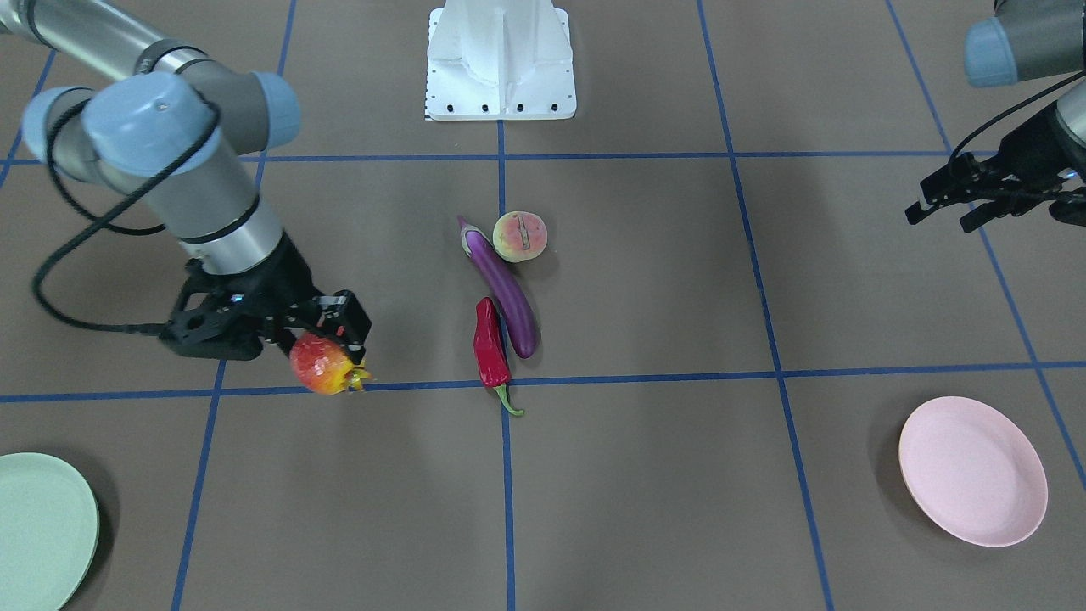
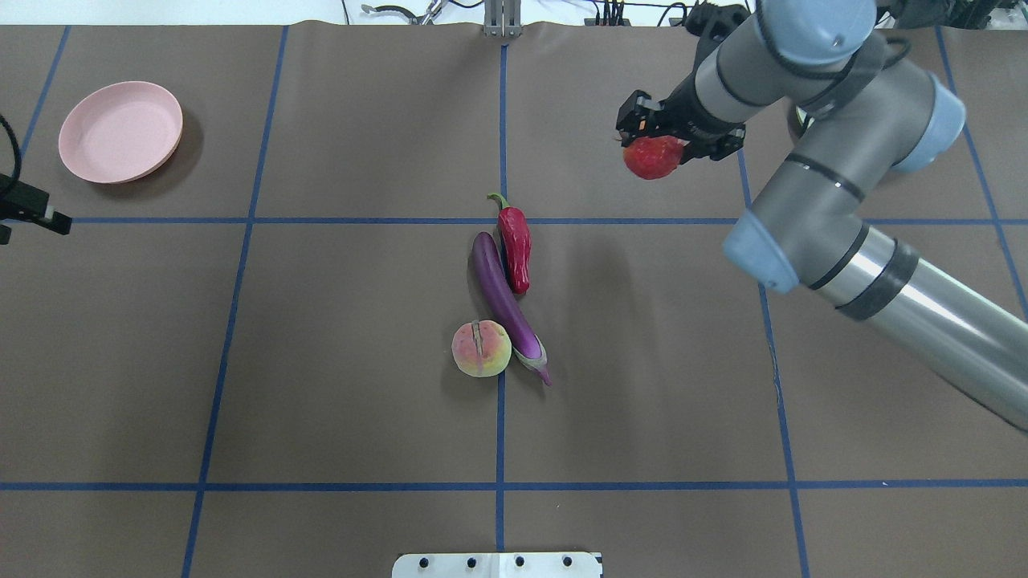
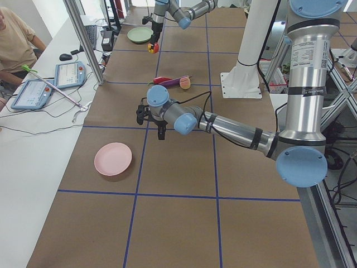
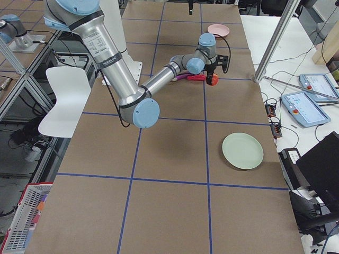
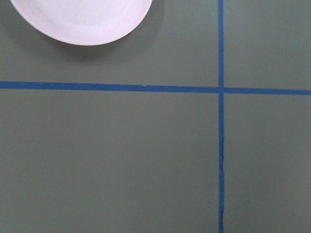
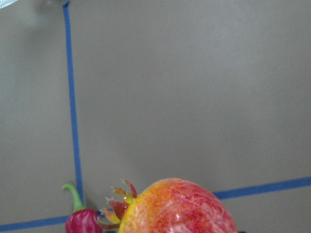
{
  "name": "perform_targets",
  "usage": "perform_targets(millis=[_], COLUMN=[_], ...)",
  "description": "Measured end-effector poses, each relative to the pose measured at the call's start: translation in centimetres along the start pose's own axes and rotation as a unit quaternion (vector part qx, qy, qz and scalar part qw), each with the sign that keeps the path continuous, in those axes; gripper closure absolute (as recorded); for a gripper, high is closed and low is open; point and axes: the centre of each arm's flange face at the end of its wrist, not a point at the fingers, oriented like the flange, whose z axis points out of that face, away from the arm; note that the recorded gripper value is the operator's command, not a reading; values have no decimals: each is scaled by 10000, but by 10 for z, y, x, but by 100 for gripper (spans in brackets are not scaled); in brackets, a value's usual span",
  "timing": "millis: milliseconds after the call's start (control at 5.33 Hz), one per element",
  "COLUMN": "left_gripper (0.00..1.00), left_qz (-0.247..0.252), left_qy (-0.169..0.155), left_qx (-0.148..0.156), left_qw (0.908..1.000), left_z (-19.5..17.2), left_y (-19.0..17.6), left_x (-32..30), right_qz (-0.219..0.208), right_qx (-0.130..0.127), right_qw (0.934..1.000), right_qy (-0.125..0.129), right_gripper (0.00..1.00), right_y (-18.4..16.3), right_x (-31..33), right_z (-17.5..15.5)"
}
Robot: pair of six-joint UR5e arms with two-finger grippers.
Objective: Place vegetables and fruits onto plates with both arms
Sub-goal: 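Carry pomegranate to green plate with right gripper while left gripper reaches eggplant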
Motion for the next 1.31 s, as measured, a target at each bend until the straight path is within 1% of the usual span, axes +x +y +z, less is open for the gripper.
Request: perform_targets(millis=[188, 375, 562, 750, 938, 1125, 1312], left_gripper=[0, 0, 0, 0, 0, 0, 1], left_qz=[-246, -413, -641, -863, -962, -1037, -1120], left_qy=[-53, -93, -50, -15, -40, -114, -185], left_qx=[-4, -6, -57, -66, -64, -101, -128], left_qw=[9997, 9991, 9979, 9962, 9953, 9945, 9935], left_z=[28, 59, 88, 115, 142, 177, 208], left_y=[-3, -1, -2, -7, -11, -14, -16], left_x=[54, 104, 159, 218, 265, 314, 365], right_qz=[-136, -264, -258, -64, 85, 127, 96], right_qx=[-30, -86, -206, -331, -385, -415, -427], right_qw=[9997, 9985, 9962, 9921, 9876, 9853, 9850], right_qy=[214, 481, 807, 1209, 1518, 1650, 1671], right_gripper=[100, 100, 100, 100, 57, 1, 0], right_y=[-64, -116, -154, -173, -179, -178, -174], right_x=[66, 134, 203, 264, 308, 338, 346], right_z=[-13, -16, -8, 12, 37, 59, 70])
